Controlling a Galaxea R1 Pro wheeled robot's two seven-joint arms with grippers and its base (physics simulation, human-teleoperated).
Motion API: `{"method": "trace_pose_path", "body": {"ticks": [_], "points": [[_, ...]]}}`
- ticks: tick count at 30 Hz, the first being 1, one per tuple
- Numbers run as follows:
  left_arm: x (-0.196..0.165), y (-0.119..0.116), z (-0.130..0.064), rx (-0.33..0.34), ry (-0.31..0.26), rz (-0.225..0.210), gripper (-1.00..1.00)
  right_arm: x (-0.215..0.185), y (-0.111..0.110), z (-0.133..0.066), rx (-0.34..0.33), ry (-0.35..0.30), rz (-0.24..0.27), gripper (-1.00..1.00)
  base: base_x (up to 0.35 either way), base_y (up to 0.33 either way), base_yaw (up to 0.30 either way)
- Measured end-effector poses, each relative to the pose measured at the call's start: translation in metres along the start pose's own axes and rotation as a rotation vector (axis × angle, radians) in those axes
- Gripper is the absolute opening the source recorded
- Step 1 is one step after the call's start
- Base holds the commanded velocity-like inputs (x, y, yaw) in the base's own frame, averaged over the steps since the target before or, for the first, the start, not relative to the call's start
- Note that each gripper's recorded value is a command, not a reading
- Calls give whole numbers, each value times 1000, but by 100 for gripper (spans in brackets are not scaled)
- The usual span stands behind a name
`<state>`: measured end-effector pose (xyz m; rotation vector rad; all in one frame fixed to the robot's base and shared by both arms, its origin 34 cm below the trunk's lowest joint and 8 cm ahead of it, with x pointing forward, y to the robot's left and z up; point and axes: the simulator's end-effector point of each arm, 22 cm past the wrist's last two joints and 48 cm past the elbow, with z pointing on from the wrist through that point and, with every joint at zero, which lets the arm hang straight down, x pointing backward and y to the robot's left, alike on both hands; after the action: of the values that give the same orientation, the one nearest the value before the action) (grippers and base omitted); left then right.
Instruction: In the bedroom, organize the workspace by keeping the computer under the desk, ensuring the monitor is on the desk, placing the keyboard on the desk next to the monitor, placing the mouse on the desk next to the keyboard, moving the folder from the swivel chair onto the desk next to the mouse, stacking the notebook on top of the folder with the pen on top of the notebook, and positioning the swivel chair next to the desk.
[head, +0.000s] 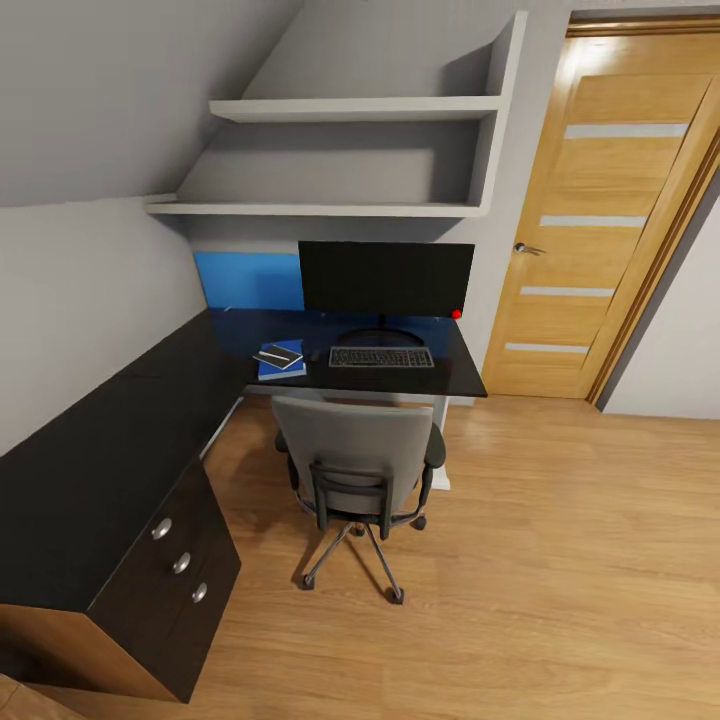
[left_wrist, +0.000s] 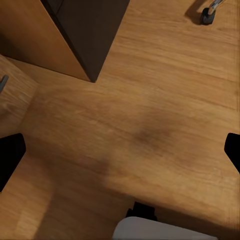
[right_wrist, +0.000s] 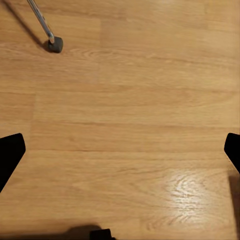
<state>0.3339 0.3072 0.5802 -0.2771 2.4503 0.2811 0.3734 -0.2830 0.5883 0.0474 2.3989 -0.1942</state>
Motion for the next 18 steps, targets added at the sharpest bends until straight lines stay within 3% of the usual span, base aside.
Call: {"method": "trace_pose_path", "body": {"ticks": [18], "points": [[1,-2,0,5,2,0,100,0,0,0,0,0,-1,100,0,0,0]]}}
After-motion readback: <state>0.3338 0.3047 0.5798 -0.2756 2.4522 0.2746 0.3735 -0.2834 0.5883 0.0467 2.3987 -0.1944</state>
